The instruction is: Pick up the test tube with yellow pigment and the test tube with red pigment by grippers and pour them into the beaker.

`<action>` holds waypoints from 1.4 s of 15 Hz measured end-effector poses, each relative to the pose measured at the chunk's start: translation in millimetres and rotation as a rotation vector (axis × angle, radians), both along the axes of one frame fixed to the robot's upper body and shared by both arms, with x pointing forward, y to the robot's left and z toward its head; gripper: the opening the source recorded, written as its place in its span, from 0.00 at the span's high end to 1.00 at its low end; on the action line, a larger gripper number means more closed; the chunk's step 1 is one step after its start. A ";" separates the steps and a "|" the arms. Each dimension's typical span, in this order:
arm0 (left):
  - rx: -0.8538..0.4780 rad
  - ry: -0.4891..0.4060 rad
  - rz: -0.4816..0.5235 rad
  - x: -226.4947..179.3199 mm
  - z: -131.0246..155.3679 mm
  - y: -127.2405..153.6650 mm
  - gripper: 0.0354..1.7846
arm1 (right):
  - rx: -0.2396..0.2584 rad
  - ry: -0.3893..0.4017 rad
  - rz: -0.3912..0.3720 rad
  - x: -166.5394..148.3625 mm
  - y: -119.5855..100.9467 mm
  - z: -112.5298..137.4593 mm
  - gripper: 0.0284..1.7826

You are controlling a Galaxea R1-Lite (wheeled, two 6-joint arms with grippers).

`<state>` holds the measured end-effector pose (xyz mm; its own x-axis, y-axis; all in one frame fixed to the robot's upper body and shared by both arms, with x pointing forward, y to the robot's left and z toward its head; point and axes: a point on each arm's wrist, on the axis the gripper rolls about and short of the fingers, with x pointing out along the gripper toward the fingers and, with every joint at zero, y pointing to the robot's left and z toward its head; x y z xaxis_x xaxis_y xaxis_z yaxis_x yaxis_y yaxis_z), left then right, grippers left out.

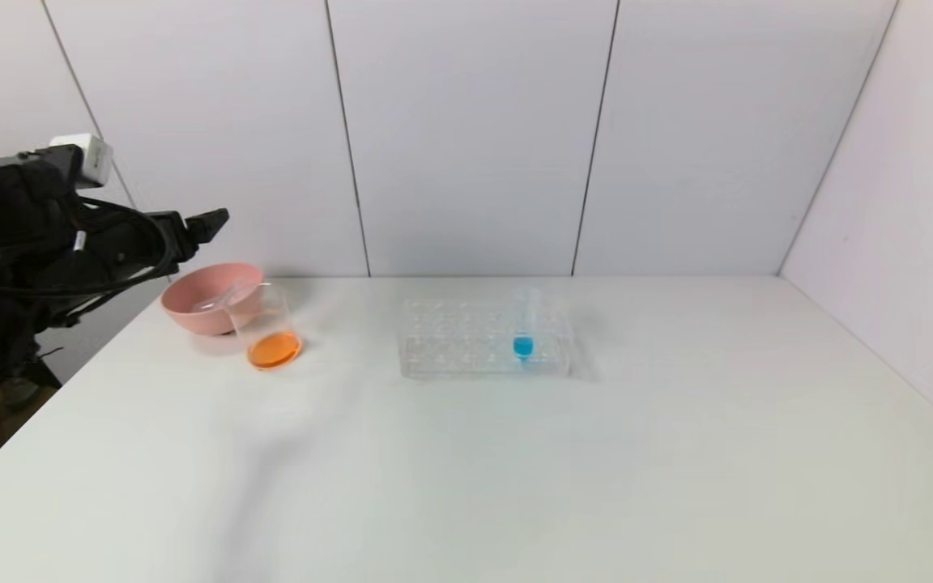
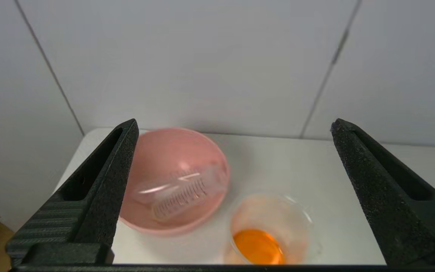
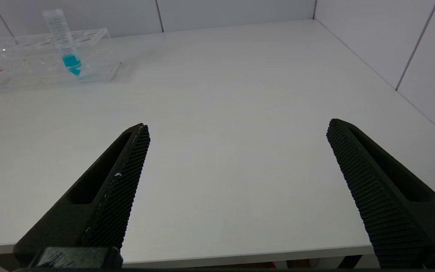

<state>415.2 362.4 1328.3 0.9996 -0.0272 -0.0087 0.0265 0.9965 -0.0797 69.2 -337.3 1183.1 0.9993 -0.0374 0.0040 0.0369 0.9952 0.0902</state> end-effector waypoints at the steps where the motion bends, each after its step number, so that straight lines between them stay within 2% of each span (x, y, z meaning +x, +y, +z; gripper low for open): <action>1: -0.006 0.014 -0.051 -21.0 4.9 -3.5 0.01 | 0.000 0.000 0.000 0.0 0.0 0.0 0.04; 4: -0.015 0.042 -0.190 -90.7 10.3 -13.9 0.01 | 0.000 0.000 0.000 0.0 0.0 0.0 0.04; 8: -0.008 0.007 -0.264 -172.6 7.2 -23.2 0.01 | 0.000 0.000 0.000 0.0 0.0 0.0 0.04; 13: 0.018 -0.092 -0.299 -253.4 1.7 -31.5 0.01 | 0.000 0.000 0.000 0.0 0.0 0.0 0.04; 17: 0.053 -0.169 -0.300 -321.5 -19.0 -37.9 0.01 | 0.000 0.000 0.000 0.0 0.0 0.0 0.04; 19: 0.068 -0.207 -0.266 -332.8 -27.6 -38.1 0.01 | 0.000 0.000 0.000 0.0 0.0 0.0 0.04; 20: 0.077 -0.254 -0.265 -337.8 -26.3 -38.4 0.01 | 0.000 0.000 0.000 0.0 0.0 0.0 0.04; 21: 0.078 -0.262 -0.280 -340.5 -27.1 -38.5 0.01 | 0.000 0.000 0.000 0.0 0.0 0.0 0.04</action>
